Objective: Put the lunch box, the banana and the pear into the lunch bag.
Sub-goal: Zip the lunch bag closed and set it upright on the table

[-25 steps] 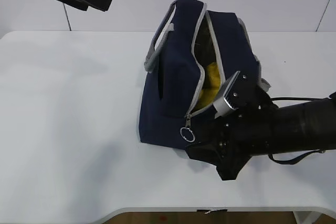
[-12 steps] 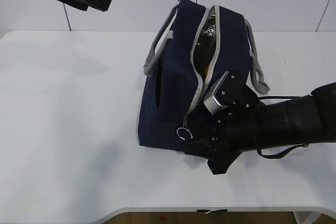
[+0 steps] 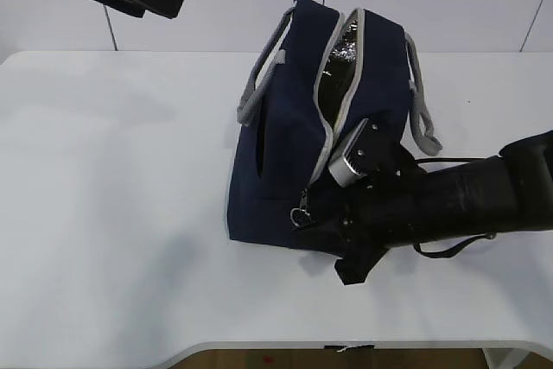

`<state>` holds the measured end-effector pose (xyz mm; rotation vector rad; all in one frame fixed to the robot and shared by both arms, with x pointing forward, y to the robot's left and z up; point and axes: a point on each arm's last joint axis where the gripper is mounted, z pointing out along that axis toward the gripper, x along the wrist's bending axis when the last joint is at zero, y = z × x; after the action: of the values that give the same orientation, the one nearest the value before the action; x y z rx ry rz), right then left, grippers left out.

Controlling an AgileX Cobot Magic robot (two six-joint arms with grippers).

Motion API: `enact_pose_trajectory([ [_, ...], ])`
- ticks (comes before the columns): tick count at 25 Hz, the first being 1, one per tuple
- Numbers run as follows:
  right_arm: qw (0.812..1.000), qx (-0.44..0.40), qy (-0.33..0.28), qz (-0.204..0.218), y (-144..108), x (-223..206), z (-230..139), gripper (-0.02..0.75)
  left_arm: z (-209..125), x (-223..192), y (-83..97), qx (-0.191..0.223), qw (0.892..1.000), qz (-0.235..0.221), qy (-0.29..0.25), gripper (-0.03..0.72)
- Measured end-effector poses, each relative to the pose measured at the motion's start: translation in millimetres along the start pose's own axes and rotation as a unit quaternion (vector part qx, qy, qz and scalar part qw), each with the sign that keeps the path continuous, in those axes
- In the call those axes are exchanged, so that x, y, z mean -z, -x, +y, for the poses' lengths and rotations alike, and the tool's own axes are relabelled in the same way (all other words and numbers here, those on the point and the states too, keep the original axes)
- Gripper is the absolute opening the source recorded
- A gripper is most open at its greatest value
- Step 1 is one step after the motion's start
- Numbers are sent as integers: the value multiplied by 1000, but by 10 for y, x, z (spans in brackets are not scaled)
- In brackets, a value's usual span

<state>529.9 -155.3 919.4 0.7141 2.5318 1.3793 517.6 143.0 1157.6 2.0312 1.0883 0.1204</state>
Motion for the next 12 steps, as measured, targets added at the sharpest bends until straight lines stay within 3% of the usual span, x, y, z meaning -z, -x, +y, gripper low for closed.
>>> enact_pose_trajectory([
  [5,1000,3,0,-4,19,-1,20,155,0,0,0,0,1000,0,0,382],
  [9,1000,3,-4,-10,28,-1,12,20,1,0,4,2,1000,-2,1,382],
  [12,1000,3,-4,-10,28,-1,12,6,4,0,12,5,1000,-7,2,382],
])
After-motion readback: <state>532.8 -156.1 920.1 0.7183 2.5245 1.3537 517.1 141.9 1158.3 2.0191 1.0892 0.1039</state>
